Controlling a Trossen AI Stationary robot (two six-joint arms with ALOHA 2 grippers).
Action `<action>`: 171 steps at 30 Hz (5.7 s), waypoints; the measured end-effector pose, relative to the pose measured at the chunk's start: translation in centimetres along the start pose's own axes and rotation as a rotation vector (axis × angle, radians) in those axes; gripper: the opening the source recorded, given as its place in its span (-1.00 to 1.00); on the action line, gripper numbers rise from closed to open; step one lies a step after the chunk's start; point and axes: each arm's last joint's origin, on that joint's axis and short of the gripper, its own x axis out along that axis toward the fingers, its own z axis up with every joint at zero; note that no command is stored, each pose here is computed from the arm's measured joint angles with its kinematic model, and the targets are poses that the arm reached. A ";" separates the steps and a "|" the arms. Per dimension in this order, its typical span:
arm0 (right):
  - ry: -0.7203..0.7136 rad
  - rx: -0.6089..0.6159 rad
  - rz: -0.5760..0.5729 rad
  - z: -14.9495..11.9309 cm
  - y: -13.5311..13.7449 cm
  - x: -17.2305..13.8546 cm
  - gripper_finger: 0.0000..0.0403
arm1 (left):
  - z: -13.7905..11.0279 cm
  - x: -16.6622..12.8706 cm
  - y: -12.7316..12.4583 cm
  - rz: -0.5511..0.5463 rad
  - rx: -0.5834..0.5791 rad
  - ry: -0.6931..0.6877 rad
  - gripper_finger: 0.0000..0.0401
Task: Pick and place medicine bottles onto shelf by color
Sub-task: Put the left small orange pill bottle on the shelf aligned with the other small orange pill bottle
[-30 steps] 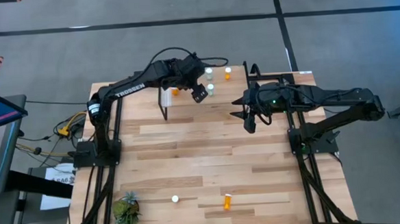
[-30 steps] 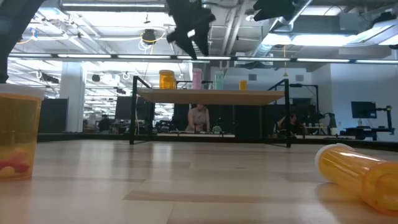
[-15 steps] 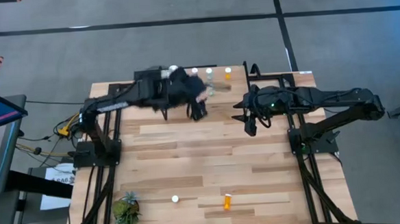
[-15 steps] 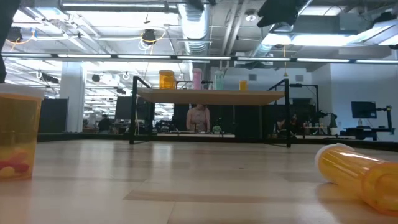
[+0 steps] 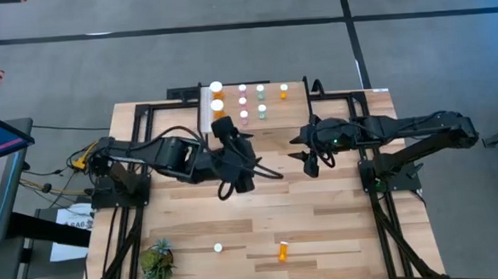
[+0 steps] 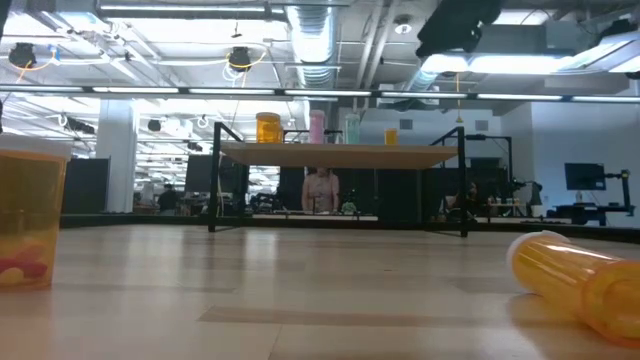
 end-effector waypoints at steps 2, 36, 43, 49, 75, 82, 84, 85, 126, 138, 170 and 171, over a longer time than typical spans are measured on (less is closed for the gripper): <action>-0.018 -0.007 0.012 0.1 0.3 -0.1 0.10 | -0.2 -0.3 0.1 -0.005 -0.013 0.016 0.37; -0.087 -0.031 0.068 0.6 1.6 -0.3 0.10 | -21.1 -1.5 -7.4 -0.592 -0.338 -0.060 0.37; -0.080 -0.033 0.066 0.5 1.6 -0.3 0.10 | -21.6 0.5 -10.8 -0.603 -0.237 0.163 0.37; -0.079 -0.048 0.065 0.5 1.6 -0.3 0.10 | -21.3 1.8 -13.5 -0.690 -0.143 0.342 0.37; -0.312 -0.170 0.097 -3.2 5.1 -2.1 0.10 | -20.7 -0.3 -15.6 -0.608 -0.110 0.453 0.37; -0.422 -0.131 0.135 -5.4 4.2 -3.2 0.10 | -20.7 -0.3 -16.0 -0.606 -0.117 0.439 0.37; -0.443 -0.120 0.137 -5.7 3.9 -3.6 0.10 | -20.8 -0.2 -16.0 -0.591 -0.111 0.438 0.37; -0.451 -0.115 0.139 -5.8 3.7 -3.8 0.10 | -20.9 -0.1 -16.2 -0.592 -0.112 0.437 0.37; -0.416 -0.101 0.125 -6.9 3.5 -2.8 0.10 | -22.7 0.7 -18.6 -0.603 -0.069 0.512 -0.04; -0.416 -0.101 0.126 -6.9 3.5 -2.8 0.10 | -22.7 0.7 -18.6 -0.602 -0.069 0.511 -0.20; -0.417 -0.090 0.129 -6.9 3.5 -2.8 0.10 | -20.9 0.9 -17.4 -0.558 -0.012 0.509 -0.09; -0.415 -0.086 0.129 -6.9 3.5 -2.8 0.10 | -21.1 0.6 -17.5 -0.532 0.001 0.495 -0.03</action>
